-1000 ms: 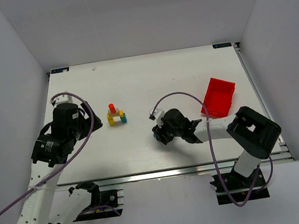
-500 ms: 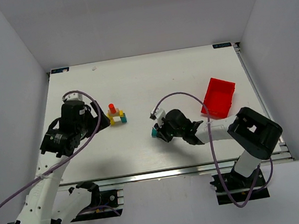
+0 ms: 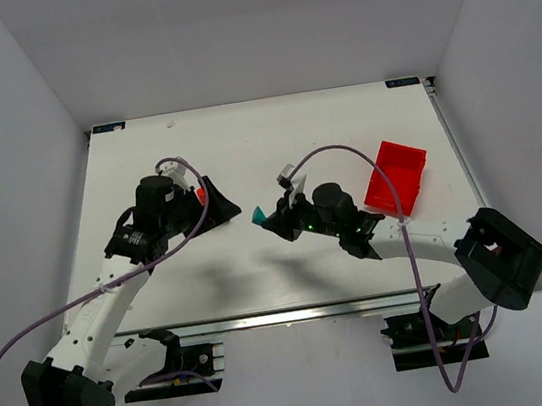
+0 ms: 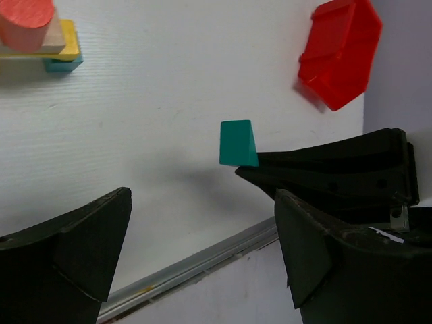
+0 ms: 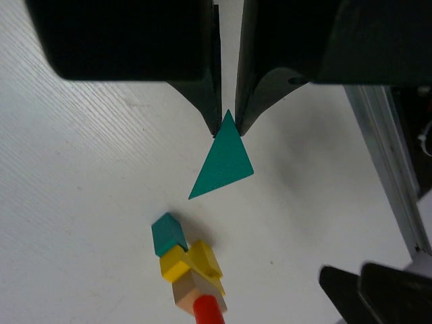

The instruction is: Build the wood block tower

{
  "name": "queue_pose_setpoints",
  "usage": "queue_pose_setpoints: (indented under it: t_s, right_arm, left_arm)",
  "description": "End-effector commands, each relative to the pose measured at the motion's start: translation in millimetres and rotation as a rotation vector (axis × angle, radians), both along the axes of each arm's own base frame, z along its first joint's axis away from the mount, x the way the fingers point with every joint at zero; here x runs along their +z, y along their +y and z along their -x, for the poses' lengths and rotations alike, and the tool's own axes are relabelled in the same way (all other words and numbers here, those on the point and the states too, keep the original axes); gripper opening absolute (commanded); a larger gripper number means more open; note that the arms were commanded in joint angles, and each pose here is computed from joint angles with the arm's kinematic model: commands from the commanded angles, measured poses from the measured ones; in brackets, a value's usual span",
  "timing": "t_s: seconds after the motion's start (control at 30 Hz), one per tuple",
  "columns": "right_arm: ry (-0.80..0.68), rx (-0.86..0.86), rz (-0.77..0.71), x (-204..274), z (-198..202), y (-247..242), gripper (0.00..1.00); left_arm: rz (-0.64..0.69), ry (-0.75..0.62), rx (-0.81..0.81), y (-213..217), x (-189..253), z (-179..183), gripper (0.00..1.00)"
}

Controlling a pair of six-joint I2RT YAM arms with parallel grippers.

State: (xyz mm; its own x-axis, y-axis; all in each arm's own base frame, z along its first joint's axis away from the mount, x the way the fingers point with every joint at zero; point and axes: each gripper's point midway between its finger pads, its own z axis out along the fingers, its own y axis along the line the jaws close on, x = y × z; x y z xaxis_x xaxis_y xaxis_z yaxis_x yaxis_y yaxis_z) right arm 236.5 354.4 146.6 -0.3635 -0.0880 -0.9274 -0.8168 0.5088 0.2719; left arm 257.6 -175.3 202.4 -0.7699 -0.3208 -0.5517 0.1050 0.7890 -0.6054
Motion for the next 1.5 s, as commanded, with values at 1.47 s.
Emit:
queue_pose_setpoints:
  t_s: [1.47]
  right_arm:
    - [-0.031, -0.081, -0.319, 115, -5, 26, 0.0]
  left_arm:
    - [0.068, -0.178, -0.063, -56, 52, -13, 0.59]
